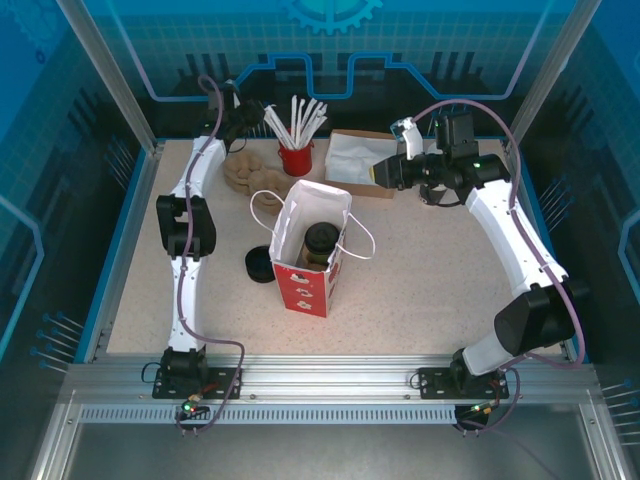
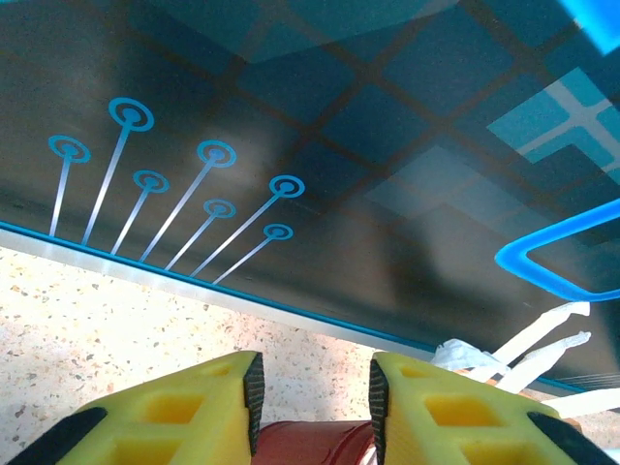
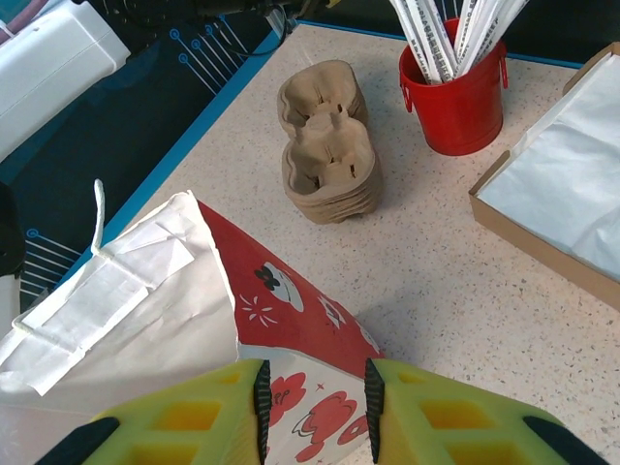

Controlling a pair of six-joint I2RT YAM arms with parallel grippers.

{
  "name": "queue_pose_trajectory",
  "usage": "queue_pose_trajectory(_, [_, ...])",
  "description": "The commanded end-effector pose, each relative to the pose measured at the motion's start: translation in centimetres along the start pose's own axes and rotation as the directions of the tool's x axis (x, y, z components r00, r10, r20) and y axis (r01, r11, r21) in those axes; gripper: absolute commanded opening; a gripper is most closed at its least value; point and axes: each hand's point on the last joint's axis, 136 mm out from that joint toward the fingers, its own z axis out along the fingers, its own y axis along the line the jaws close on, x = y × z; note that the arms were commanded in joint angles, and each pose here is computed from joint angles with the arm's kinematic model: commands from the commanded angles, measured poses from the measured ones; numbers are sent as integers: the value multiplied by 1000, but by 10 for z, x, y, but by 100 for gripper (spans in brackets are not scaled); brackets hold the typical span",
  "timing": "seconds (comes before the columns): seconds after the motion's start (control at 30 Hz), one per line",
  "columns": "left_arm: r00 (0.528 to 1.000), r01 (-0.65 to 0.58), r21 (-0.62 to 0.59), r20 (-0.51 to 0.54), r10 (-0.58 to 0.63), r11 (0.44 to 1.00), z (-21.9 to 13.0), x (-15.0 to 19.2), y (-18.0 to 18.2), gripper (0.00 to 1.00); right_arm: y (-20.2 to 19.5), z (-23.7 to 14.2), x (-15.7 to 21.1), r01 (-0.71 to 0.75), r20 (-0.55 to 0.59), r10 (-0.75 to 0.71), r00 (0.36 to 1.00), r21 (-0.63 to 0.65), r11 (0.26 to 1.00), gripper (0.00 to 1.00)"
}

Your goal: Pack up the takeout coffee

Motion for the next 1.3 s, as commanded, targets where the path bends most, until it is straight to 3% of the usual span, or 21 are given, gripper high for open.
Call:
queue_pose_trajectory(0.0, [1000,16,28,8,-17,999,2,-5,-4,35,-1,-4,1,7,5,-7,1000,-8,1000,35])
queue_pose_trajectory(0.53, [998,54,55,-41,-52,997,6,12,-14,26,-4,-14,7,3,14,-3,1000,8,1000,35])
queue_pose_trajectory(0.73, [997,61,74,-45,-58,995,2,12,-19,12,-5,-19,8,3,19,-4,1000,15,1000,35])
queue_pose_trajectory(1.27, [999,35,95,-35,-31,995,-38,7,-34,0,-5,-27,12,3,26,-4,1000,21,1000,35])
